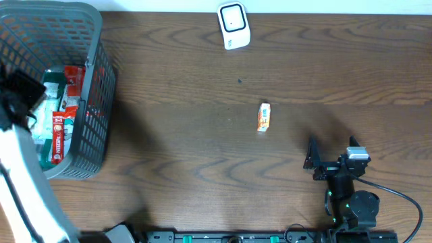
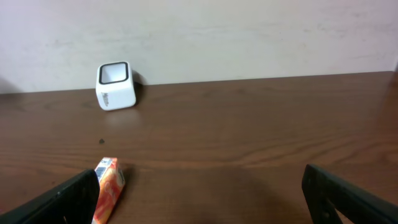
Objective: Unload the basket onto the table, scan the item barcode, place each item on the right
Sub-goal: 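Carry the jar out of the basket toward the scanner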
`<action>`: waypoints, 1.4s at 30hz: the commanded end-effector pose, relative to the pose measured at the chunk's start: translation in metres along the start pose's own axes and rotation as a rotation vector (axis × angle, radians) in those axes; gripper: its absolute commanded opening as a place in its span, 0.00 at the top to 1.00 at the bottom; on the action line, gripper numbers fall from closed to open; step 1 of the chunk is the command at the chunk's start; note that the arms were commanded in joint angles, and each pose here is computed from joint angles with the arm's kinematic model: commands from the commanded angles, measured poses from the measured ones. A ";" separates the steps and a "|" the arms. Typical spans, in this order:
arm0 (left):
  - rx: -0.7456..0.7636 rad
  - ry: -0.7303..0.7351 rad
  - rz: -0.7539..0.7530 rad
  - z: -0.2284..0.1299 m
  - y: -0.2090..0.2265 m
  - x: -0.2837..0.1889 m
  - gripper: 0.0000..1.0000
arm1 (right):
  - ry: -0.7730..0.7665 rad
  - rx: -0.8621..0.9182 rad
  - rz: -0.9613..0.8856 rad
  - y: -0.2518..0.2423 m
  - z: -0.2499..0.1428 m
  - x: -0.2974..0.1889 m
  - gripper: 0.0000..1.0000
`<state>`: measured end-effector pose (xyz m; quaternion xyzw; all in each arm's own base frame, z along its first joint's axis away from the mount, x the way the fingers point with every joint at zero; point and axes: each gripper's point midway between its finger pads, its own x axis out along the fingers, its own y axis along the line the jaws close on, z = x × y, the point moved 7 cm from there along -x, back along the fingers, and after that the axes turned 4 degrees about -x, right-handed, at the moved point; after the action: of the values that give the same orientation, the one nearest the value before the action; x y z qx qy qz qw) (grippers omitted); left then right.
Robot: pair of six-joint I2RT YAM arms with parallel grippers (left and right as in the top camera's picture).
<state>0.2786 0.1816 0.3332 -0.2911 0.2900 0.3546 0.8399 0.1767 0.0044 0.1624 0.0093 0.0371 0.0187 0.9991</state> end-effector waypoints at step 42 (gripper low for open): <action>0.832 1.006 -0.628 -0.410 -0.224 0.003 0.53 | 0.001 0.010 -0.011 -0.002 -0.001 0.000 0.01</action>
<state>0.3361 -0.2253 0.1300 -0.1430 0.6506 -0.2123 0.7150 0.1767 0.0044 0.1624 0.0093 0.0371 0.0185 0.9991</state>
